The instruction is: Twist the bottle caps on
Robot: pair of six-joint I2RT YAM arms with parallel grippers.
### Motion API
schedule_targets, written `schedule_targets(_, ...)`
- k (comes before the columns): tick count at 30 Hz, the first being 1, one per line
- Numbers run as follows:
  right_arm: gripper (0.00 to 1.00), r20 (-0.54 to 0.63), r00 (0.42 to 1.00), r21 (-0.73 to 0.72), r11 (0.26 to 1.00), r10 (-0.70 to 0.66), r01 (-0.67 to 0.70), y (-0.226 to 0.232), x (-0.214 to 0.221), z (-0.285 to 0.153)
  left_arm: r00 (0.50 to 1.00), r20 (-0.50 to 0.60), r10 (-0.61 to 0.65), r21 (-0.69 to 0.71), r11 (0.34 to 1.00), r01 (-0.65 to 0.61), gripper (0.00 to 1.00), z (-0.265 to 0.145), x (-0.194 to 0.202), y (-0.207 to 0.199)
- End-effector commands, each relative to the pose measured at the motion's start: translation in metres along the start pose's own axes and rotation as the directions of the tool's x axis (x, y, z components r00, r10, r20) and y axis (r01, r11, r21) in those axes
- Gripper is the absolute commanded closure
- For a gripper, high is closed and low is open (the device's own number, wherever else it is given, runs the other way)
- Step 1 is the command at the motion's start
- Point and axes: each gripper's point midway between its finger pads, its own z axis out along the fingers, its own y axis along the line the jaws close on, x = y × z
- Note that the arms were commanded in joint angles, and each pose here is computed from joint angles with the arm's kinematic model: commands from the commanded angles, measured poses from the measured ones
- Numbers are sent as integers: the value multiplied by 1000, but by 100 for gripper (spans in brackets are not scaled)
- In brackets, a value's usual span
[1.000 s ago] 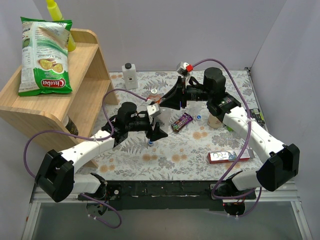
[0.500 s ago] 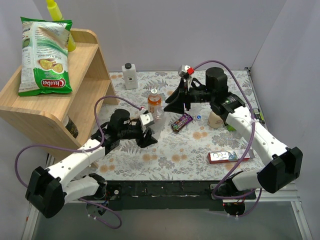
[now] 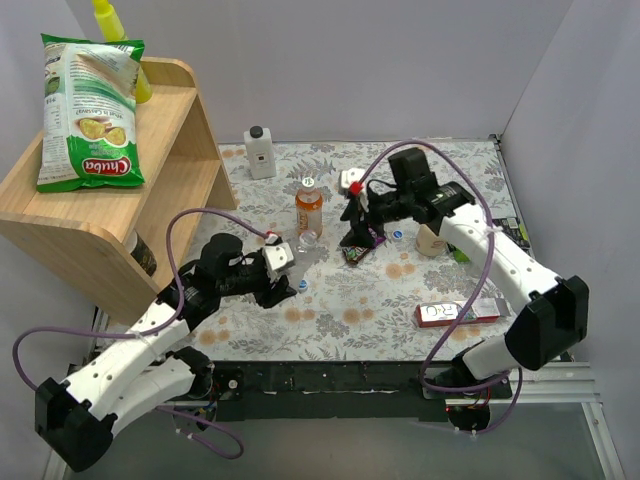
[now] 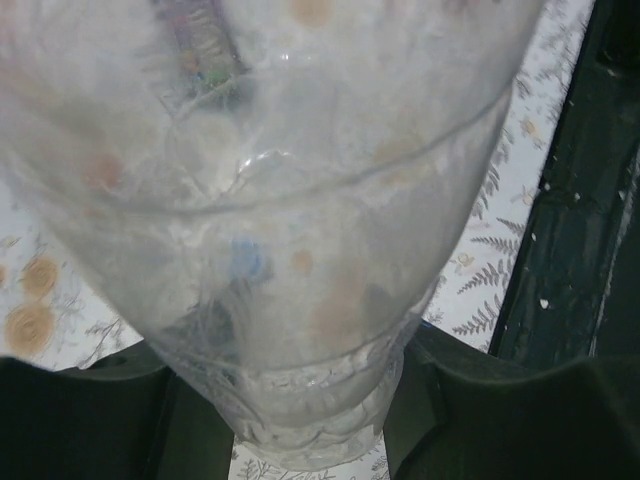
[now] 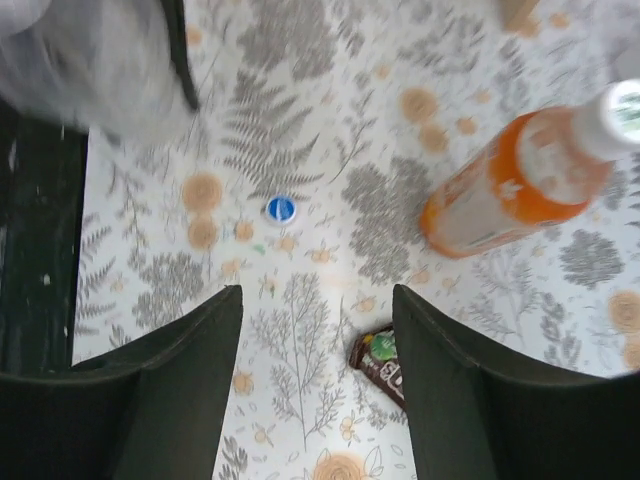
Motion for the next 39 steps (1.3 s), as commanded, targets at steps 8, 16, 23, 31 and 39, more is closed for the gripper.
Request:
schedule_targets(8, 37, -263, 862, -366, 872, -434, 327, 47, 99, 81, 919, 297, -261, -320, 879, 353, 100, -56, -73, 73)
schedule_targets(16, 24, -254, 814, -442, 811, -523, 383, 43, 118, 141, 882, 386, -271, -285, 874, 394, 100, -82, -96, 81)
schedule_targets(23, 30, -310, 829, -452, 839, -466, 303, 30, 134, 173, 913, 341, -224, -269, 907, 323, 100, -84, -87, 70)
schedule_targets(31, 39, -312, 824, -509, 815, -473, 275, 39, 140, 177, 914, 330, -235, -245, 914, 324, 100, -78, -82, 69)
schedule_targets(39, 41, -344, 790, -538, 796, -508, 278, 45, 154, 180, 910, 332, -248, -230, 914, 333, 100, -73, -79, 72)
